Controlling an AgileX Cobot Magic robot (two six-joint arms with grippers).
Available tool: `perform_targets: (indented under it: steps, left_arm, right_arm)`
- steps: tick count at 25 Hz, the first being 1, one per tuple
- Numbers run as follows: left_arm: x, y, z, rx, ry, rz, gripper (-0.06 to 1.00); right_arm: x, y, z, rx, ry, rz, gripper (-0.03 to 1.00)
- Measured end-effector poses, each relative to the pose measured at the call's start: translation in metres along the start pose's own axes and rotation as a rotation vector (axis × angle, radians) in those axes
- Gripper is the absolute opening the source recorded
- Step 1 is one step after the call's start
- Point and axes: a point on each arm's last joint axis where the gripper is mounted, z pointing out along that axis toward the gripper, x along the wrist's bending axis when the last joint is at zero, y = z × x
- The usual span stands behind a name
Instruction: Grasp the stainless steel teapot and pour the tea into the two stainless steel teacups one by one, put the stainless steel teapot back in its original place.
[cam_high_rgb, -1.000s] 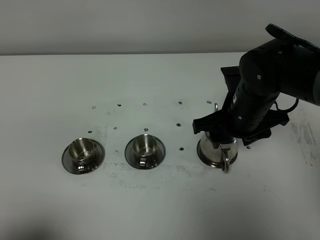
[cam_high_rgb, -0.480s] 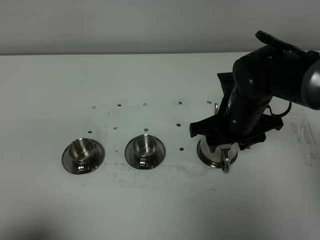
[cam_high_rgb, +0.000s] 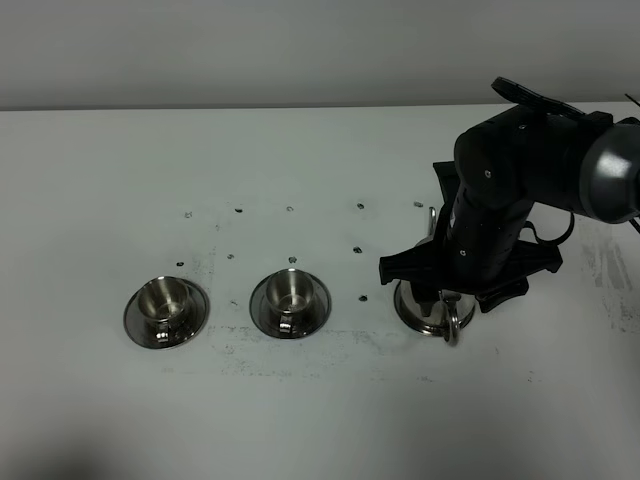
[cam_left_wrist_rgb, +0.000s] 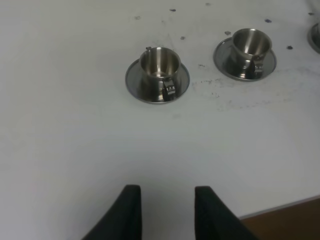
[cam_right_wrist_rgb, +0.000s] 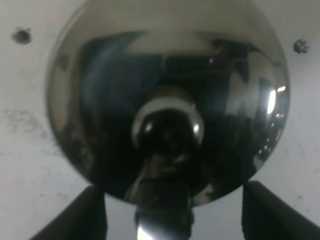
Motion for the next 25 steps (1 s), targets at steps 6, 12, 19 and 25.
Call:
perform_targets:
  steps: [6,12,19,25]
  left_arm:
    - [0.0004,-0.0001,0.0,0.001,0.004,0.003,0.27]
    - [0.0006,-0.0001,0.0,0.001,0.006,0.003,0.27]
    - [0.0006,-0.0001,0.0,0.001,0.006,0.003,0.27]
    - [0.0006,-0.0001,0.0,0.001,0.006,0.004,0.27]
  right_arm:
    - [0.0002,0.0018,0.0052,-0.005,-0.007,0.004,0.51]
    - [0.0004,0.0039,0.0074,-0.021,-0.01,0.007,0.47]
    - [0.0006,0.0053,0.0074,-0.036,-0.007,0.004,0.33]
    - [0.0007,0.006,0.0073,-0.044,-0.007,-0.031,0.19]
